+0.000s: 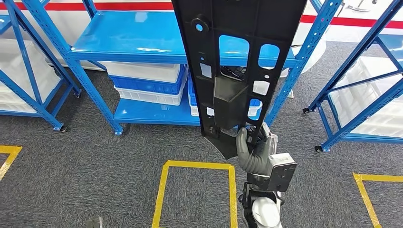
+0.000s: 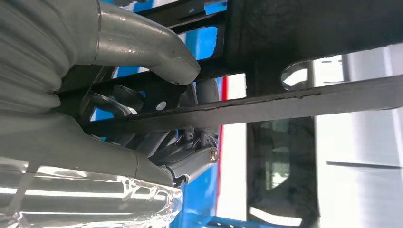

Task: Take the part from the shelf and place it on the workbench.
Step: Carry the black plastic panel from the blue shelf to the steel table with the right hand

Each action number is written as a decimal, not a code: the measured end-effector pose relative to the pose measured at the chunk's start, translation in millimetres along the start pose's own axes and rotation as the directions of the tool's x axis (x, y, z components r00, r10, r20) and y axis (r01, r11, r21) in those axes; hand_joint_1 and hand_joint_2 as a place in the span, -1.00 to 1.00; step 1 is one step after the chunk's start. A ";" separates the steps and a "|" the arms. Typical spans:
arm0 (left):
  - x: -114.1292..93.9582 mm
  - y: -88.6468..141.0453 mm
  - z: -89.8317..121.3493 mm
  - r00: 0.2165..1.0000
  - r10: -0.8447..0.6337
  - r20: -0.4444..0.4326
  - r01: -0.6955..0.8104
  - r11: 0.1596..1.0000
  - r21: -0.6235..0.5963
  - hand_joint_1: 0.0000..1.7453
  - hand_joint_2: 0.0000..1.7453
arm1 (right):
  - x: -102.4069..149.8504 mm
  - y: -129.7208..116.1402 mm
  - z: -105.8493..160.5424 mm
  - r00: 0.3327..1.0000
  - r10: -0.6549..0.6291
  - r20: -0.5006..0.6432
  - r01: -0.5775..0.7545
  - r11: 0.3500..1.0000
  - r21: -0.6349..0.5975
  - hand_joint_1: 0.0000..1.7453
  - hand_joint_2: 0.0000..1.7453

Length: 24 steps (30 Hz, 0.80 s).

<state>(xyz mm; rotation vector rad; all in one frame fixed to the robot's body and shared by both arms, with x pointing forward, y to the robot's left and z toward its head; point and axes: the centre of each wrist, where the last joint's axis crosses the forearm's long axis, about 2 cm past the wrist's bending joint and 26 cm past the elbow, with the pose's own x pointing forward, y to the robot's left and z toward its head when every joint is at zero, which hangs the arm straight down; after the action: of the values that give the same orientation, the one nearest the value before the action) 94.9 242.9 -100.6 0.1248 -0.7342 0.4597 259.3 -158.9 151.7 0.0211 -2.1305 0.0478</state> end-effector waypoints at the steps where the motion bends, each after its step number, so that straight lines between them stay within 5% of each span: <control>1: 0.8 -0.3 -0.5 1.000 0.001 0.000 -0.001 1.000 -0.002 -1.00 1.00 | 1.2 -0.1 -1.0 1.000 -0.001 0.005 0.001 1.000 -0.003 1.00 1.00; 24: 19.8 -4.9 -11.8 0.999 -0.029 0.027 0.031 0.997 -0.074 -1.00 1.00 | 3.0 -27.9 -4.9 0.998 0.055 0.026 -0.053 0.997 -0.059 1.00 1.00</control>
<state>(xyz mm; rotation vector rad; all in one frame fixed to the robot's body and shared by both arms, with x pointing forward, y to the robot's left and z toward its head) 117.2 248.8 -95.9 0.0723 -0.7730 0.4027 262.8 -186.6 157.6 -0.0704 -2.1587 0.0178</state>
